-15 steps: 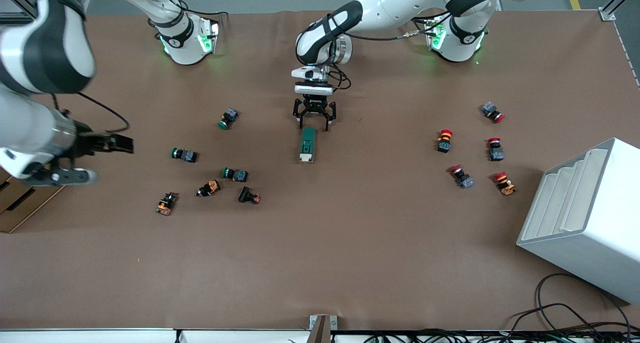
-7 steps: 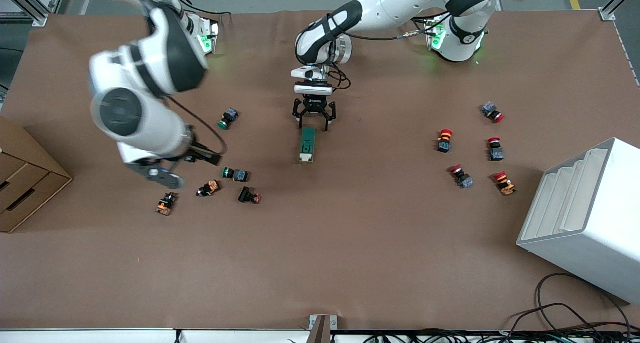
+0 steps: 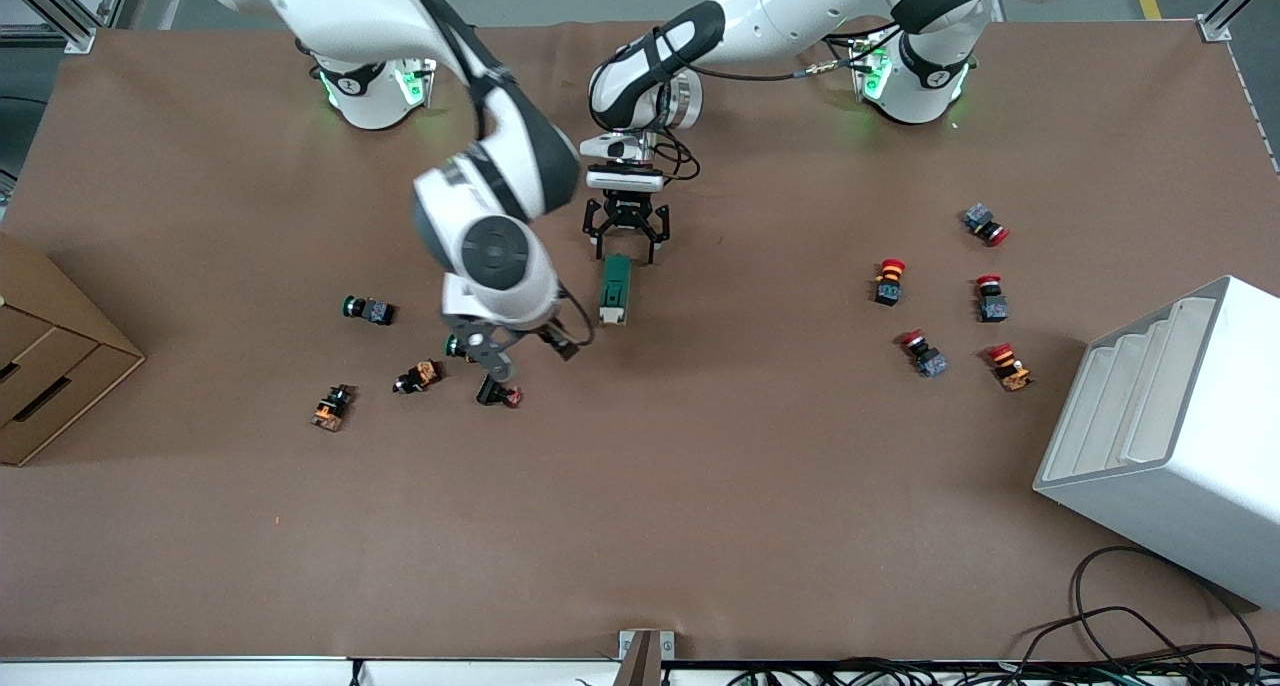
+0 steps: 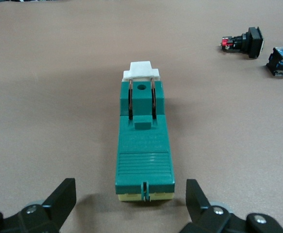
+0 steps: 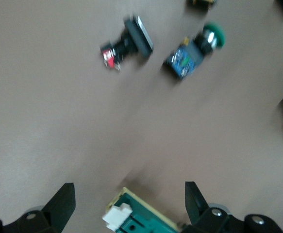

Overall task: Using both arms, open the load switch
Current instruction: 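Reach the right gripper to the white handle of the switch, then push the white handle down with the right gripper while the left gripper holds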

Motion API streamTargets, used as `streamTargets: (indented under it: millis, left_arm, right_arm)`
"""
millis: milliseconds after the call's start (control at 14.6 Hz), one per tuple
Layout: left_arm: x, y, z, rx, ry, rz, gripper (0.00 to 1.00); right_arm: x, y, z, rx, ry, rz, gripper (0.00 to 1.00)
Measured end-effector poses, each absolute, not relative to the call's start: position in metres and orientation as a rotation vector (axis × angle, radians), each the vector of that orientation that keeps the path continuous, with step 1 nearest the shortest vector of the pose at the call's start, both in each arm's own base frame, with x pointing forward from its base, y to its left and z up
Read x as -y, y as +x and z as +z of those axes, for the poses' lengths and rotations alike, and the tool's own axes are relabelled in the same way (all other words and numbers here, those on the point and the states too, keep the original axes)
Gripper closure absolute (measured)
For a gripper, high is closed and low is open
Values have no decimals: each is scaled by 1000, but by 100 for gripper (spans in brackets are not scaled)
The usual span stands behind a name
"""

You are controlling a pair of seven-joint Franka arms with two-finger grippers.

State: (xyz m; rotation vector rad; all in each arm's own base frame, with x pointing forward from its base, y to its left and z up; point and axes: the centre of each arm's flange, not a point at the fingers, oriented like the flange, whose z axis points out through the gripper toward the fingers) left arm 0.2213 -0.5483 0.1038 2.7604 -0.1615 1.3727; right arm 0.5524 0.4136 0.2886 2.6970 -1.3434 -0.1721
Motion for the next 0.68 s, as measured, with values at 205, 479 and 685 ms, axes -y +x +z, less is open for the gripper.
streamTargets:
  millis: [205, 479, 685]
  left_arm:
    - [548, 221, 104, 162, 2760, 1373, 0]
    - [548, 220, 103, 164, 2762, 1371, 0]
    - [548, 216, 98, 178, 2765, 1375, 0]
  right_arm:
    - [-439, 546, 240, 1496, 2593, -149, 0]
    - [-447, 544, 220, 1629, 2504, -190, 0]
    - [-456, 532, 208, 1672, 2456, -262, 0]
